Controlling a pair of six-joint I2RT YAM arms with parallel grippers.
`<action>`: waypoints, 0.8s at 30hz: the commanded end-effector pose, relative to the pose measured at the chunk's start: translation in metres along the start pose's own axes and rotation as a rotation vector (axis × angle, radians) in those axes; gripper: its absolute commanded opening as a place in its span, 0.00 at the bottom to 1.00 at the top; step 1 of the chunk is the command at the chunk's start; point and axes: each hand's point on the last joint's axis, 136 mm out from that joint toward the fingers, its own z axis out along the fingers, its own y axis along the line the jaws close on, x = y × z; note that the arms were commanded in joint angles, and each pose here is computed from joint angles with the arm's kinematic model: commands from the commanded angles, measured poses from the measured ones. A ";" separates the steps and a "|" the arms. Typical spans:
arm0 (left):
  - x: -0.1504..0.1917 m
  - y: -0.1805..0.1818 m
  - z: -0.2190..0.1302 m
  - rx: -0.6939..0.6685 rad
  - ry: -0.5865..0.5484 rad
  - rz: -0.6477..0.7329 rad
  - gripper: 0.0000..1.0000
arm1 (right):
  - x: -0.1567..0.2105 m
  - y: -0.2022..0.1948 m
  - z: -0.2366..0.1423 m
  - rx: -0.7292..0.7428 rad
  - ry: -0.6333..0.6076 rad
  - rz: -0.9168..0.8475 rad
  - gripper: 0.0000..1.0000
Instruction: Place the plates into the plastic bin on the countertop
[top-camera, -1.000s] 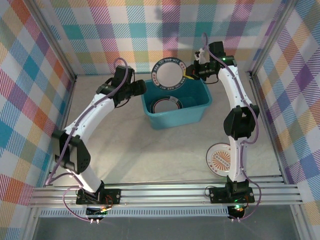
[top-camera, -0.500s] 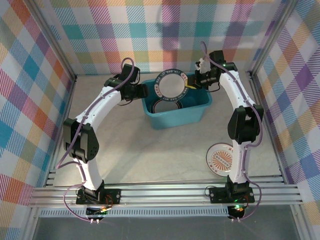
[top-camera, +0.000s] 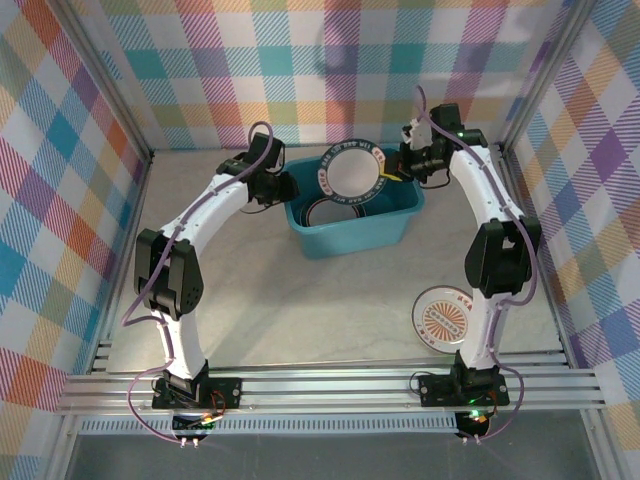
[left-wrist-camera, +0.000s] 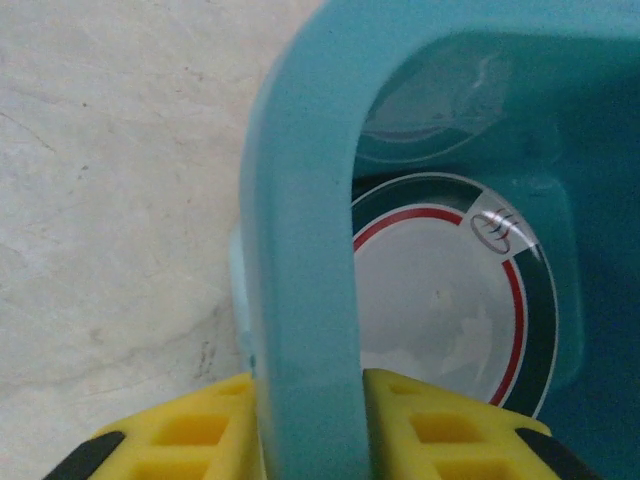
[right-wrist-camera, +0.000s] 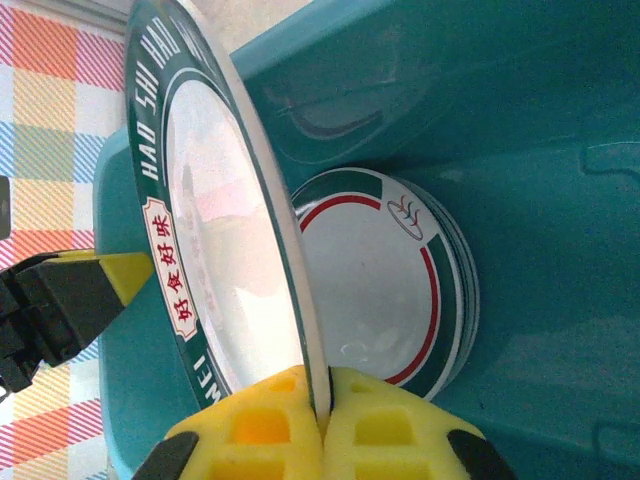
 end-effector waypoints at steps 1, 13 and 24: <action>0.000 -0.008 -0.008 0.029 -0.045 0.023 0.25 | 0.002 0.017 -0.025 -0.004 -0.037 -0.036 0.00; 0.006 -0.025 -0.039 0.002 -0.277 0.137 0.18 | 0.041 0.025 -0.051 0.008 -0.043 -0.082 0.00; 0.015 -0.032 -0.049 -0.037 -0.347 0.184 0.17 | 0.067 0.009 -0.056 0.058 -0.080 -0.059 0.00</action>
